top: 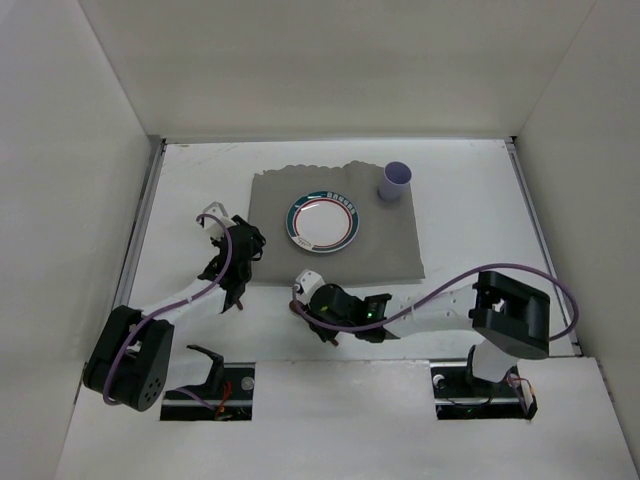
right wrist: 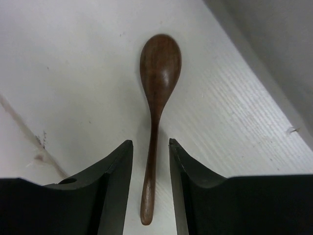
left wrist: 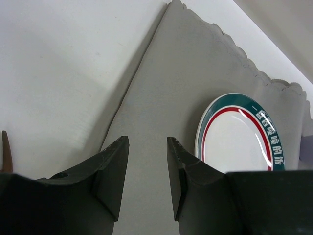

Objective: Set the dinner table for one person

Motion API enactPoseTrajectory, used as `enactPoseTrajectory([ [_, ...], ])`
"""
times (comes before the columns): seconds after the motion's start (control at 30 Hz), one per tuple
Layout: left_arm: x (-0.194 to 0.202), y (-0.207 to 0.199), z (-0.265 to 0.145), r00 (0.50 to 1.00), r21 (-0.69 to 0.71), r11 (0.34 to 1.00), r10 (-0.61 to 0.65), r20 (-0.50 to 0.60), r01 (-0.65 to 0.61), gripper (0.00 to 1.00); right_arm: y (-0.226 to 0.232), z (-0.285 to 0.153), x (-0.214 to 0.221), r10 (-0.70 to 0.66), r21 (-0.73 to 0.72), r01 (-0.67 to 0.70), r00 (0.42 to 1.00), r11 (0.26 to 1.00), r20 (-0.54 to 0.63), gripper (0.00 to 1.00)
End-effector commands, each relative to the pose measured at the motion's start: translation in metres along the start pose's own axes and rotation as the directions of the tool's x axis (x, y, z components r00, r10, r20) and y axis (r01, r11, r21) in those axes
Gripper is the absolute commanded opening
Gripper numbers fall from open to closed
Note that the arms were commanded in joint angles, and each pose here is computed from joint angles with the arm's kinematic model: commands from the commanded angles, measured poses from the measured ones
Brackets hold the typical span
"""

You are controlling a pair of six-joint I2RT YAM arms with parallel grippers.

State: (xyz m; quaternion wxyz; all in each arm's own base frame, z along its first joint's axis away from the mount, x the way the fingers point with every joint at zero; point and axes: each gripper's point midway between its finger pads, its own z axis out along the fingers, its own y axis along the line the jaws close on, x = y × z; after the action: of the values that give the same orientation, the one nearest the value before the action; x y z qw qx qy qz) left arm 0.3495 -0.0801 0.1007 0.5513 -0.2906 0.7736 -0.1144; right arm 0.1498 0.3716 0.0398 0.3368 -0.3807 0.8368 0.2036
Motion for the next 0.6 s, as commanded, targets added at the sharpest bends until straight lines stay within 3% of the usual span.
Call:
enactPoseTrajectory([
  [0.0, -0.015, -0.003, 0.001, 0.999, 0.007, 1.0, -0.009, 0.053, 0.008, 0.35, 0.003, 0.002, -0.017, -0.021, 0.022, 0.02, 0.999, 1.0, 0.041, 0.41],
  [0.17, -0.016, -0.001, -0.001, 0.998, 0.007, 1.0, -0.012, 0.057, 0.012, 0.35, 0.0, 0.009, -0.007, -0.026, 0.037, 0.026, 1.0, 0.999, 0.017, 0.39],
  [0.4, -0.016, -0.001, 0.0, 0.998, 0.003, 1.0, -0.01, 0.057, 0.009, 0.35, -0.001, 0.017, 0.004, -0.043, 0.051, 0.044, 0.999, 0.998, -0.019, 0.23],
  [0.47, -0.015, 0.002, 0.002, 0.999, -0.005, 1.0, -0.013, 0.05, 0.014, 0.35, 0.0, 0.015, 0.0, -0.032, 0.051, 0.032, 0.999, 0.998, -0.006, 0.15],
  [0.57, -0.016, 0.001, 0.001, 0.999, 0.001, 1.0, -0.017, 0.052, 0.017, 0.35, 0.001, 0.004, -0.014, -0.016, 0.042, 0.015, 0.999, 0.999, 0.043, 0.09],
])
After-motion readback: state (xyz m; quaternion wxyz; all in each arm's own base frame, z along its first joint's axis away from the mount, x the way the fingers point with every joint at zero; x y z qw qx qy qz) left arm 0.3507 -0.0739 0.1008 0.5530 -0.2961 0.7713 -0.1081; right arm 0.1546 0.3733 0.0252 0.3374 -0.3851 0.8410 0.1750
